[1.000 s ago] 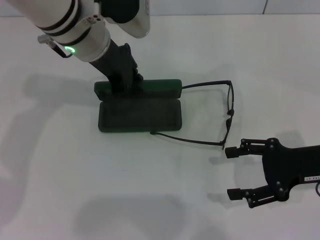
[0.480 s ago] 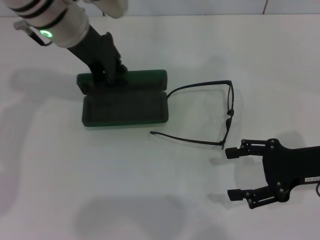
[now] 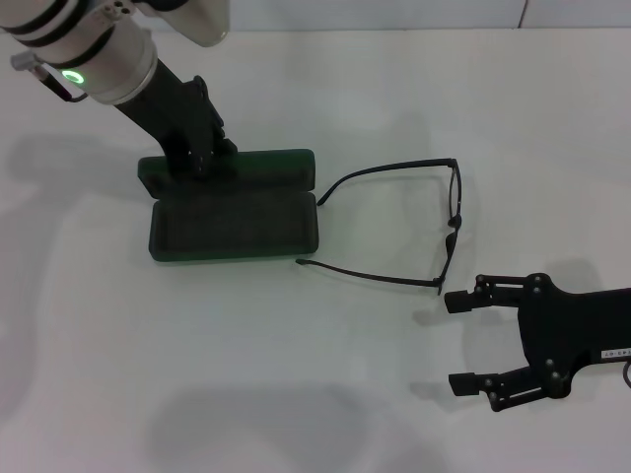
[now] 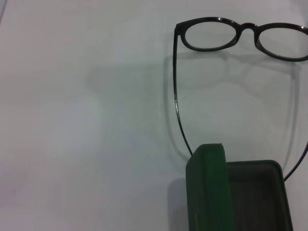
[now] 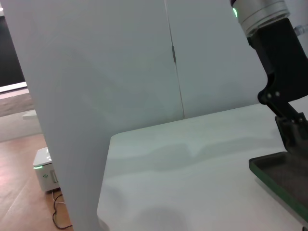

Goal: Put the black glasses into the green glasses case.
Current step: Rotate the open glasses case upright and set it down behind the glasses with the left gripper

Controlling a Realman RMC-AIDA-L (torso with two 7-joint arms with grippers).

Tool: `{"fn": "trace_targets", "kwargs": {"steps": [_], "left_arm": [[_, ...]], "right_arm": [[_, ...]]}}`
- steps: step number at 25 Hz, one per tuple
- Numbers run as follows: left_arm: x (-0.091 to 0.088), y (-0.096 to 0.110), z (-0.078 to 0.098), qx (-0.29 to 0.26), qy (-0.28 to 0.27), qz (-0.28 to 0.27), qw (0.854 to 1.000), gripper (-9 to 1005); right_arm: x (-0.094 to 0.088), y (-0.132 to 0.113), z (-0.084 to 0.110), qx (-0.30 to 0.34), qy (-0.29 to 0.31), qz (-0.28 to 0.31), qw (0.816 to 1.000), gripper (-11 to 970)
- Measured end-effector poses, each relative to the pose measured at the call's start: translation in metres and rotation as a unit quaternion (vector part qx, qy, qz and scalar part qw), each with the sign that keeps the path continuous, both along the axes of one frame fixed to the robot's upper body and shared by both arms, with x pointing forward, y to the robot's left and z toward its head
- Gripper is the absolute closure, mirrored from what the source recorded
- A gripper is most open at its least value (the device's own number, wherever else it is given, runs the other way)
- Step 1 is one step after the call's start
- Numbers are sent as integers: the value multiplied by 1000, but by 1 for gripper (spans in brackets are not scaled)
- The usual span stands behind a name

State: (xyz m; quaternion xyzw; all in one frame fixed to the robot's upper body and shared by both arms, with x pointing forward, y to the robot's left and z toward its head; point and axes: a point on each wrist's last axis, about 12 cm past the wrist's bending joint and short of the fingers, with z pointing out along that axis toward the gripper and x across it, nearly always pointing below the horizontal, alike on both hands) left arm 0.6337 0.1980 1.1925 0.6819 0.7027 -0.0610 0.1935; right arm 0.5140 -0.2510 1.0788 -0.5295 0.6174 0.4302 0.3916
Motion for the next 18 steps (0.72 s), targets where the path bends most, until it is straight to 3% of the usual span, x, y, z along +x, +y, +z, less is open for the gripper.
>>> {"fn": "trace_targets", "kwargs": {"steps": [18], "left_arm": [[3,-5,-5,1,-11,10,1000,733]], "right_arm": [[0,0,0,0,0,0,1000,74]]}}
